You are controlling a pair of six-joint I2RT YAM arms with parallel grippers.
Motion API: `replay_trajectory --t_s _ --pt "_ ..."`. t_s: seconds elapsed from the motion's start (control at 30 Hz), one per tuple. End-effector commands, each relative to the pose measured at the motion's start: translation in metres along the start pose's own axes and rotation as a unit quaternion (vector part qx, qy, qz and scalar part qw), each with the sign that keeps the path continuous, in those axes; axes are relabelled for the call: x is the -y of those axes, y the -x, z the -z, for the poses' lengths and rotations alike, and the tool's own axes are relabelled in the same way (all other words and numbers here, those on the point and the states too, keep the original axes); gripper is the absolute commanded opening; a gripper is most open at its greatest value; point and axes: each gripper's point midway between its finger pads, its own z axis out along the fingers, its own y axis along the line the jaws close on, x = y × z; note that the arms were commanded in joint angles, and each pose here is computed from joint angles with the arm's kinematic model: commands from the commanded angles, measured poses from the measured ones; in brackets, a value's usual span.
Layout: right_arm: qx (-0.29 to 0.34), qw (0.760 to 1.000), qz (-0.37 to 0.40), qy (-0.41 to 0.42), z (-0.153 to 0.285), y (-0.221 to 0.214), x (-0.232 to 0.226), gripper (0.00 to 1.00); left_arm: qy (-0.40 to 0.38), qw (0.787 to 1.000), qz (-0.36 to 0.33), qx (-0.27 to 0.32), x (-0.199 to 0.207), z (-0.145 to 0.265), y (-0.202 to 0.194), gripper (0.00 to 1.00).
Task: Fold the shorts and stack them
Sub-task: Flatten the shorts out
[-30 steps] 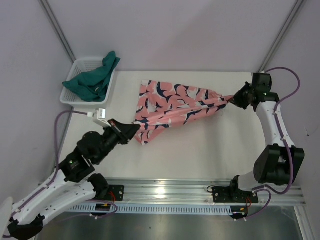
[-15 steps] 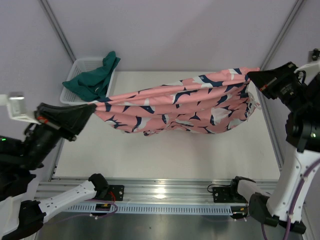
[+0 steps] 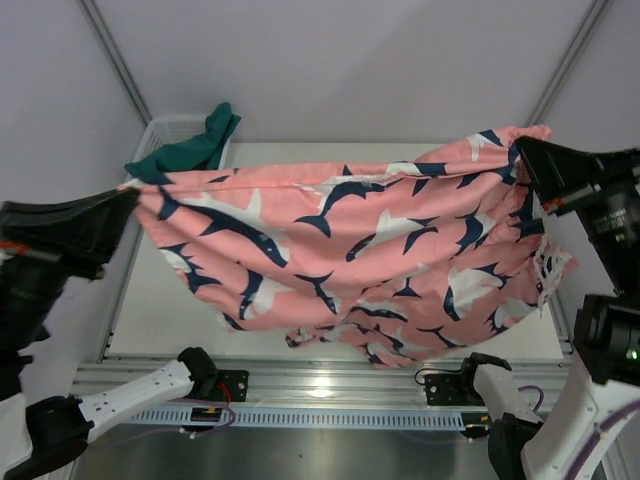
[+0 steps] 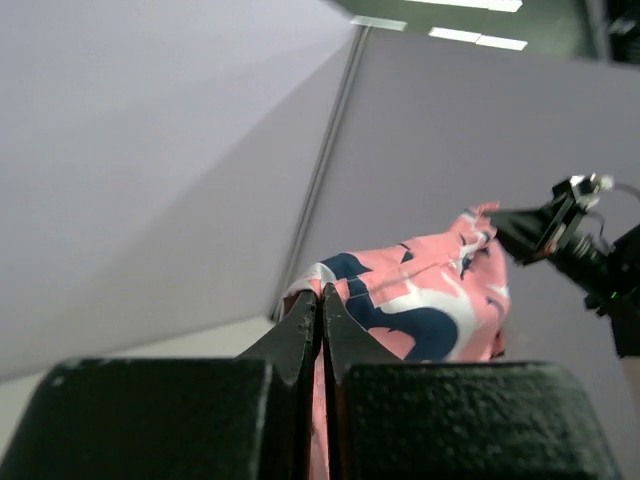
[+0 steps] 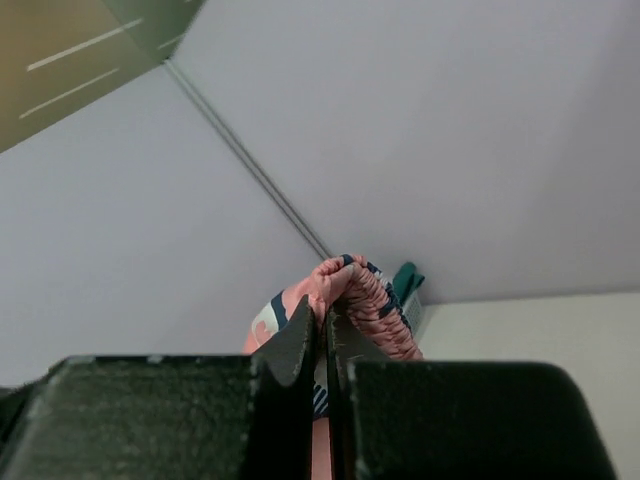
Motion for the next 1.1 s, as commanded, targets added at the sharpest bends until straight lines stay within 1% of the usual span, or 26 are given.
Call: replay_trajectory --t_s 0.0,0.03,0.07,0.13,0.2,0.23,0.27,0.3,0.33,0.37,0.4,0.43,0.47,0.5,0.53,0.57,0.6,0.7,0.77,0.83,0.87,0.9,1.03,1.07 --pt "-0.038 0.993 -0.087 -0.071 -0.05 -0.018 0.086 0.0 0.071 0.996 -0.026 -0.054 -0.036 -0.041 -0.065 0.0" --pt "-0.049 0.99 -0.105 -0.079 -0.059 -0.024 0.1 0.0 0.08 0.995 -0.027 -0.059 -0.039 -0.047 -0.072 0.0" --pt "-0.054 0.989 -0.11 -0.078 -0.066 -0.029 0.105 0.0 0.087 0.993 -0.031 -0.073 -0.044 -0.057 -0.088 0.0" --pt "-0.068 0.987 -0.112 -0.091 -0.084 -0.044 0.124 0.0 0.101 0.991 -0.039 -0.077 -0.051 -0.065 -0.095 0.0" --pt "-0.081 0.986 -0.112 -0.098 -0.104 -0.062 0.127 0.0 0.118 0.988 -0.052 -0.083 -0.062 -0.077 -0.103 0.0" --pt "-0.084 0.987 -0.104 -0.094 -0.111 -0.063 0.125 0.0 0.099 0.989 -0.051 -0.095 -0.059 -0.083 -0.109 0.0" --pt "-0.089 0.984 -0.108 -0.11 -0.126 -0.072 0.142 0.0 0.093 0.99 -0.035 -0.101 -0.06 -0.089 -0.114 0.0" --pt "-0.1 0.984 -0.113 -0.098 -0.134 -0.081 0.136 0.0 0.121 0.986 -0.04 -0.104 -0.085 -0.096 -0.118 0.0" --pt "-0.093 0.985 -0.111 -0.091 -0.141 -0.077 0.134 0.0 0.062 0.991 0.002 -0.122 -0.072 -0.103 -0.13 0.0" --pt "-0.098 0.984 -0.114 -0.096 -0.151 -0.082 0.142 0.0 0.089 0.99 -0.001 -0.11 -0.1 -0.104 -0.122 0.0" --pt "-0.097 0.984 -0.113 -0.094 -0.156 -0.08 0.141 0.0 0.095 0.987 0.021 -0.127 -0.12 -0.104 -0.139 0.0" --pt "-0.086 0.987 -0.107 -0.08 -0.162 -0.067 0.131 0.0 0.061 0.989 0.046 -0.124 -0.114 -0.107 -0.134 0.0" --pt "-0.092 0.986 -0.109 -0.083 -0.174 -0.072 0.139 0.0 0.087 0.988 0.045 -0.117 -0.137 -0.105 -0.127 0.0" --pt "-0.09 0.987 -0.109 -0.076 -0.179 -0.067 0.135 0.0 0.092 0.988 0.052 -0.116 -0.15 -0.11 -0.12 0.0" --pt "-0.093 0.987 -0.109 -0.071 -0.184 -0.065 0.133 0.0 0.084 0.988 0.064 -0.109 -0.151 -0.114 -0.113 0.0" --pt "-0.077 0.991 -0.097 -0.047 -0.187 -0.046 0.114 0.0 0.083 0.988 0.065 -0.112 -0.157 -0.112 -0.109 0.0" --pt "-0.082 0.991 -0.096 -0.048 -0.195 -0.048 0.119 0.0 0.079 0.99 0.057 -0.105 -0.153 -0.115 -0.099 0.0" --pt "-0.075 0.993 -0.084 -0.028 -0.192 -0.034 0.101 0.0 0.075 0.993 0.032 -0.085 -0.141 -0.114 -0.076 0.0" --pt "-0.077 0.994 -0.081 -0.02 -0.185 -0.032 0.093 0.0 0.062 0.996 0.007 -0.067 -0.121 -0.107 -0.06 0.0" --pt "-0.083 0.992 -0.087 -0.026 -0.17 -0.035 0.089 0.0 0.055 0.997 -0.008 -0.057 -0.105 -0.1 -0.052 0.0" --pt "-0.087 0.991 -0.092 -0.031 -0.165 -0.038 0.089 0.0 0.048 0.997 -0.023 -0.048 -0.088 -0.093 -0.046 0.0" --pt "-0.098 0.989 -0.099 -0.042 -0.16 -0.047 0.096 0.0 0.045 0.998 -0.032 -0.043 -0.079 -0.089 -0.042 0.0" --pt "-0.102 0.988 -0.112 -0.043 -0.116 -0.049 0.072 0.0 0.04 0.997 -0.063 -0.037 -0.038 -0.068 -0.034 0.0" --pt "-0.102 0.987 -0.115 -0.039 -0.108 -0.05 0.066 0.0 0.033 0.996 -0.074 -0.029 -0.021 -0.061 -0.029 0.0"
